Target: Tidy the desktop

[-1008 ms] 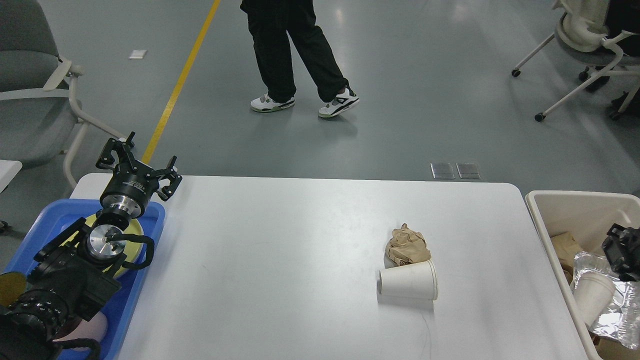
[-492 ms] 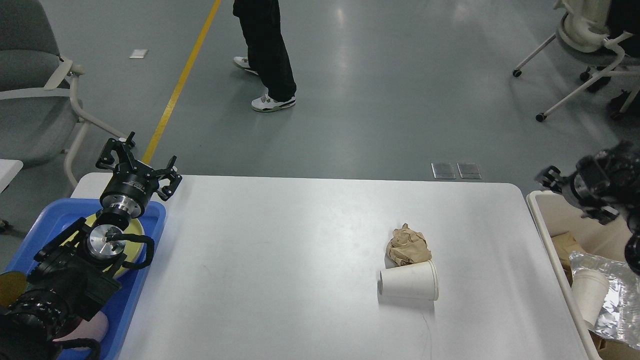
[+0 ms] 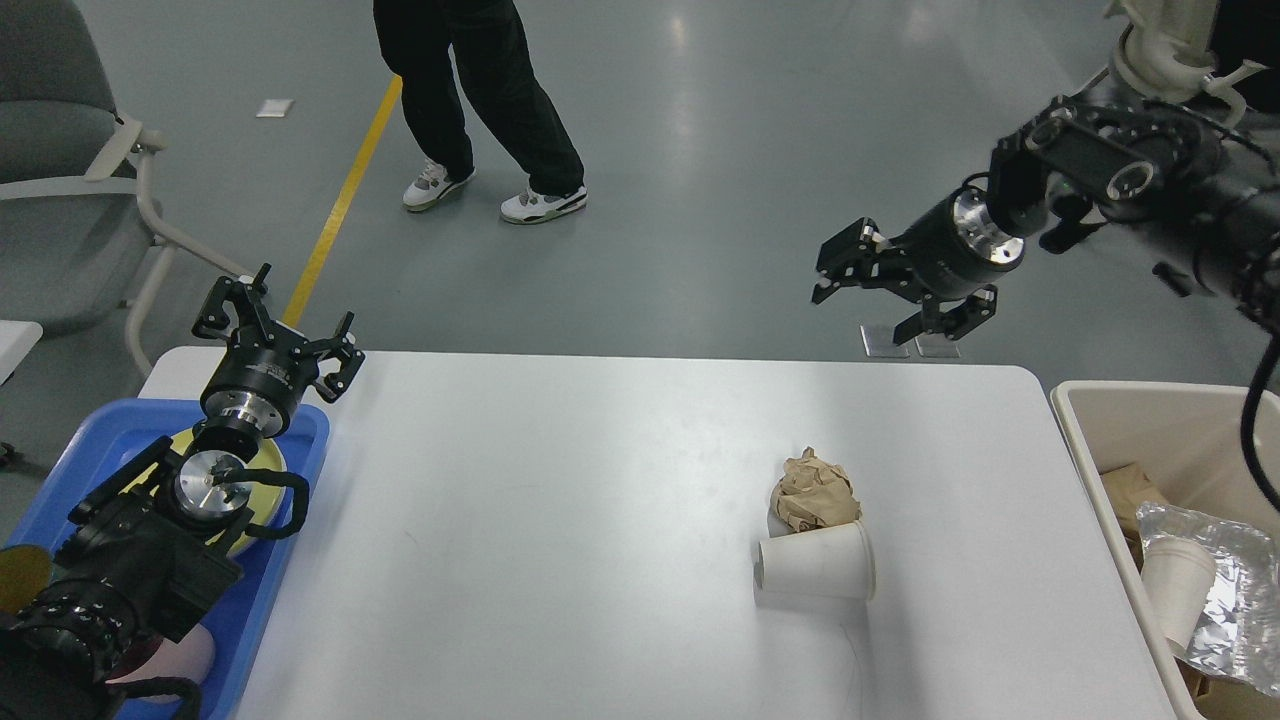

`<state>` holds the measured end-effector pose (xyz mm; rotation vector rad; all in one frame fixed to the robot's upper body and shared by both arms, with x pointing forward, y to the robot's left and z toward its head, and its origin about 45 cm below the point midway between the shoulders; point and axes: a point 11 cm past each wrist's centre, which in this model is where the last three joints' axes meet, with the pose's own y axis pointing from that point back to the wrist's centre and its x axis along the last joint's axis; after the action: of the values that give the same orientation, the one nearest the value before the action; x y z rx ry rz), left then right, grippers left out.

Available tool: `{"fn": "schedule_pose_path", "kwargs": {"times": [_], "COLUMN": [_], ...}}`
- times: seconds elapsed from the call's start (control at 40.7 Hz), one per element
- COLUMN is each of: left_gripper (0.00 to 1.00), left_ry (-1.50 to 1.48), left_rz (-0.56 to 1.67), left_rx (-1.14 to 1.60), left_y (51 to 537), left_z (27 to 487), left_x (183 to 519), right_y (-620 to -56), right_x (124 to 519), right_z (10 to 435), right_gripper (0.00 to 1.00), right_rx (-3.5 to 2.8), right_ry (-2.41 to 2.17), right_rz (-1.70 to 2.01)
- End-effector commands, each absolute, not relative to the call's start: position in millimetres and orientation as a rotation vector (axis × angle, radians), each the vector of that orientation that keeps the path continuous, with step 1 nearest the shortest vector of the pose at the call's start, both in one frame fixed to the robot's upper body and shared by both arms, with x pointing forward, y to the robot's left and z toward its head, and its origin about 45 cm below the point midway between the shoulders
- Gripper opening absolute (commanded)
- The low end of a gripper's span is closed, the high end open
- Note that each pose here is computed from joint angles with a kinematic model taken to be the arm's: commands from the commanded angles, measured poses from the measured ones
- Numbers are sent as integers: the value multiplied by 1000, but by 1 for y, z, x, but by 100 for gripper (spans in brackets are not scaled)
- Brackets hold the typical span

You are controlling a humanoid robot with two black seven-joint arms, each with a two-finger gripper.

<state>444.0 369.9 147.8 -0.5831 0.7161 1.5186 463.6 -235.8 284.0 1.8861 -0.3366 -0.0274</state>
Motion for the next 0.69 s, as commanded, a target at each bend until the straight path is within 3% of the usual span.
{"fn": "schedule_pose_path", "kwargs": {"times": [0.0, 0.148, 0.467, 0.664], "left_gripper": [98, 98, 98, 98], "left_ry": [716, 717, 717, 716], "left_rz": [1521, 1520, 1519, 1519], "left_rx": [-582, -582, -583, -583], "left_y": [371, 370, 370, 370], "left_z": [148, 147, 147, 148], "left_x": [444, 444, 444, 444], "right_y": [-178, -162, -199, -224], "right_x": [401, 337, 354, 357], "right_z": [284, 247, 237, 201], "right_gripper": [100, 100, 100, 100], "right_rx": [1866, 1668, 1616, 1630], "right_ry": [-29, 167, -2, -112], "right_rz": [35, 200, 191, 103]}}
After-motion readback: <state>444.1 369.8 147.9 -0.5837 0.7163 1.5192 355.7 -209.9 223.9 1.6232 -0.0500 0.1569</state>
